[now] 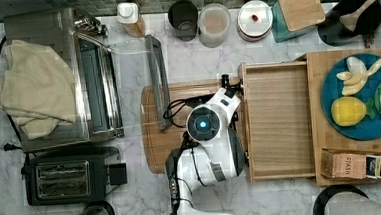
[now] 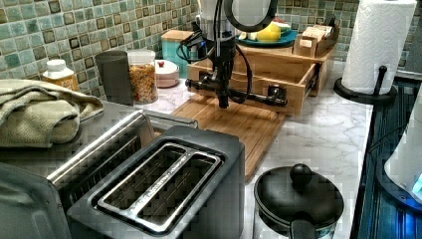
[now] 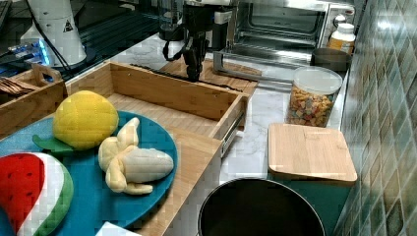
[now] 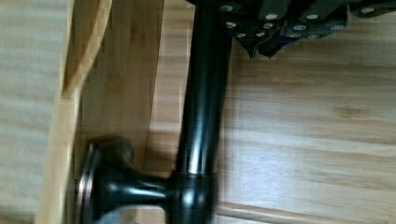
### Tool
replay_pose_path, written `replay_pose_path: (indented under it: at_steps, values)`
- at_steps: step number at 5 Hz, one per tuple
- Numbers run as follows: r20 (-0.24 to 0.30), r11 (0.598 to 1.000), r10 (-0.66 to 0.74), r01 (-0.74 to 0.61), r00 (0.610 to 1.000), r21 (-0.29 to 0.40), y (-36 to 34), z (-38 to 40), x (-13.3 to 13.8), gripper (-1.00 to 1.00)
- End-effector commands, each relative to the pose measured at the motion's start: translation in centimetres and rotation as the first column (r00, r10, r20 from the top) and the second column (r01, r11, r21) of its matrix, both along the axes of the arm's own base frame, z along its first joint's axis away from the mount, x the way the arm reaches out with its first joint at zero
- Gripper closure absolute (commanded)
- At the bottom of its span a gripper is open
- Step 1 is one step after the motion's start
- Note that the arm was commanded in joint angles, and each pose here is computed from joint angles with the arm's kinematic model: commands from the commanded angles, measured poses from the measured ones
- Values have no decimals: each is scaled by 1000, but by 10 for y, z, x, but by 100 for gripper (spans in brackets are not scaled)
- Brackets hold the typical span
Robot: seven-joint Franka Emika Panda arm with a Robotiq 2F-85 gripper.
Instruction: Close the drawer.
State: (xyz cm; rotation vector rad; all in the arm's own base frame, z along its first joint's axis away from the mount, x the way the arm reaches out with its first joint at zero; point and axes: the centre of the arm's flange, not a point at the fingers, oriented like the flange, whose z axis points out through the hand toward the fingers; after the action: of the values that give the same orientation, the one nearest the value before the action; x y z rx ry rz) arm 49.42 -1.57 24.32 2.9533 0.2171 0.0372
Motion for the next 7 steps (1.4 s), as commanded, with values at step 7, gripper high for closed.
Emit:
replay_pose_path:
  at_steps: [7]
  values:
    - [118,988,-146,152,982,-38,-341,50,-65,100]
